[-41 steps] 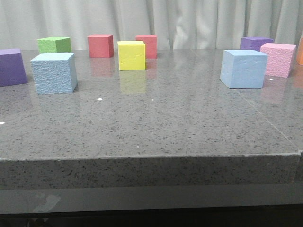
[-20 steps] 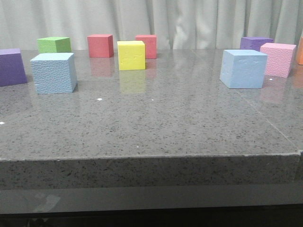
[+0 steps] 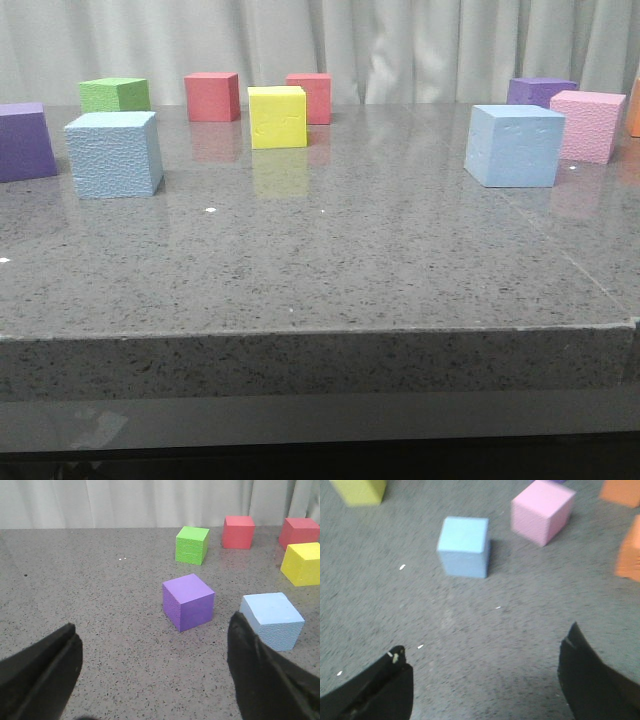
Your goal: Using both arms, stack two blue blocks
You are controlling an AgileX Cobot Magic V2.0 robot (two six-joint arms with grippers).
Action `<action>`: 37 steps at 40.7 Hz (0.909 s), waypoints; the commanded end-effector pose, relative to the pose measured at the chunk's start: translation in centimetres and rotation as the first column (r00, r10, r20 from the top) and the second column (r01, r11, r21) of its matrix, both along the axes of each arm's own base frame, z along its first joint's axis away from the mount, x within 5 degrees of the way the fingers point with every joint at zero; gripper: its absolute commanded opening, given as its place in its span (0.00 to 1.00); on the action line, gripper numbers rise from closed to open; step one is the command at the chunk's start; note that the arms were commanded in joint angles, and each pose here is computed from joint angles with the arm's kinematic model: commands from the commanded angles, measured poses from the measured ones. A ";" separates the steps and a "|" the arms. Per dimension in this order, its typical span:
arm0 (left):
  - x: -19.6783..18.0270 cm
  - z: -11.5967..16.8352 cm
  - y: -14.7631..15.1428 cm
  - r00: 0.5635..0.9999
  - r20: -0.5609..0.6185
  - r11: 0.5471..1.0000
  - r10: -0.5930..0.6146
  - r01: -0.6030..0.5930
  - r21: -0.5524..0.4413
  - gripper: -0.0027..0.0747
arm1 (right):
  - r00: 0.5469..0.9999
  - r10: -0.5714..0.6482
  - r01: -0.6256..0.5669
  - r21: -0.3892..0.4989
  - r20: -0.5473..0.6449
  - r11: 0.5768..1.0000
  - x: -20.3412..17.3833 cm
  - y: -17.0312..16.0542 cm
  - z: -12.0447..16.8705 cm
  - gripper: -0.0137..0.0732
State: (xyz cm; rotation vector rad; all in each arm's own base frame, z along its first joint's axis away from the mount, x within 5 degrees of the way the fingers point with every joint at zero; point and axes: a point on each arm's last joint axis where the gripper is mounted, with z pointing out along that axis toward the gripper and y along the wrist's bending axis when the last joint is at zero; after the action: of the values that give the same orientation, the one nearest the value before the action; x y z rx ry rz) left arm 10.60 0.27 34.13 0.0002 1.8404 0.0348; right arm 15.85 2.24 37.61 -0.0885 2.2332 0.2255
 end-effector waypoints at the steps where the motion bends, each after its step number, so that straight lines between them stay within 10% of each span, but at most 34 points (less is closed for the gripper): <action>1: 0.2 1.6 0.0 0.995 0.100 1.000 0.003 -0.003 -0.001 0.79 | 0.997 0.080 -0.080 0.003 0.012 0.997 2.6 1.4 2.0 0.85; 17: 0.2 1.6 0.0 0.995 0.100 1.000 0.003 -0.003 -0.001 0.79 | 0.985 0.002 -0.016 -0.083 -0.170 0.996 13.0 4.6 2.9 0.76; 37: 0.2 1.6 0.0 0.995 0.100 1.000 0.003 -0.003 -0.001 0.79 | 0.960 -0.106 0.083 -0.096 -0.260 0.992 21.5 5.9 -0.5 0.91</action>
State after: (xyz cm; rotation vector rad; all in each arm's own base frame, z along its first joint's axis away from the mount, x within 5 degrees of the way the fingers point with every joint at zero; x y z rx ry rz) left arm 10.60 0.29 34.13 0.0034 1.8404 0.0411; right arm 37.26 8.39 34.70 -0.0394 2.6188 0.0766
